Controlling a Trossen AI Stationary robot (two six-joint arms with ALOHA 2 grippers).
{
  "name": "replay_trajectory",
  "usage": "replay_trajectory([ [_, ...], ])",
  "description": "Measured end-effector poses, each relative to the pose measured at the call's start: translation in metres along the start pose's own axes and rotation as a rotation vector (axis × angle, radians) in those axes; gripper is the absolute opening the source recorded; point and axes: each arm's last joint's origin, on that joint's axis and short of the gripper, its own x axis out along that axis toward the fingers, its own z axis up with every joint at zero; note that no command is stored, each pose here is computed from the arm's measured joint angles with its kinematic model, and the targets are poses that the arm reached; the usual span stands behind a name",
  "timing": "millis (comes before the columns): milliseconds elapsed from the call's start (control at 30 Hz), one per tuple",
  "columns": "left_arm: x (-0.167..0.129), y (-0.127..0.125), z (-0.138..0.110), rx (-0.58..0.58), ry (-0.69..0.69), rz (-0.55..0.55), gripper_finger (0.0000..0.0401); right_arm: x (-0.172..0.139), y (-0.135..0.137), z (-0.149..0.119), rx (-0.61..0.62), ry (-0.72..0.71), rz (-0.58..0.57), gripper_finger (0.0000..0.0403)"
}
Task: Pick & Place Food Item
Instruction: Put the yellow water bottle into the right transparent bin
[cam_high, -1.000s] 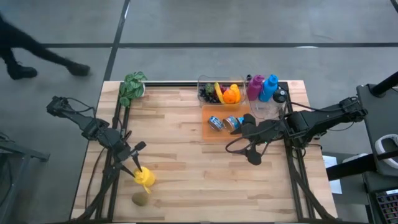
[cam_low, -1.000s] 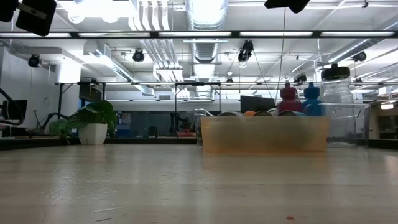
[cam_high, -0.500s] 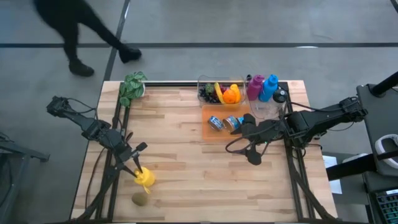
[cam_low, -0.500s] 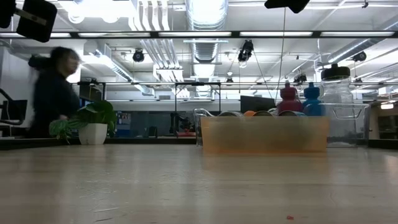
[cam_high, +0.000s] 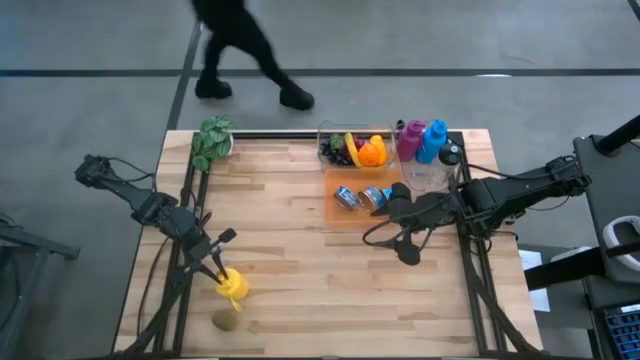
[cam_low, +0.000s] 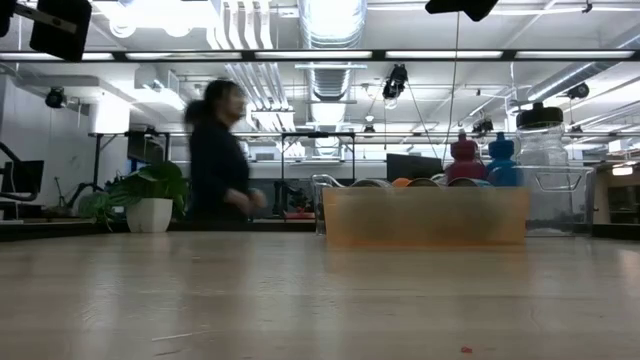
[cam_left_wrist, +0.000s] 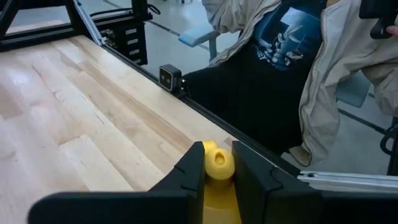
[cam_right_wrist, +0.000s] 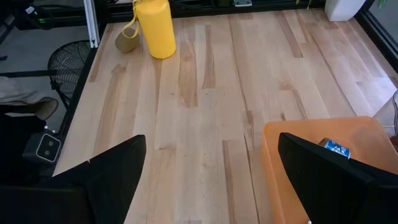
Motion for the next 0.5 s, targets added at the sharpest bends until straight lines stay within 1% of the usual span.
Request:
replay_trajectory([
  [300, 0.0002, 0.0001, 0.0018, 0.009, -0.019, 0.001, 0.0054, 0.0000, 0.0000, 0.0000, 0.000, 0.000, 0.000, 0.0364],
  [500, -0.0001, 0.0006, 0.0083, 0.031, -0.084, 0.012, 0.0053, 0.0000, 0.0000, 0.0000, 0.000, 0.000, 0.000, 0.0364],
])
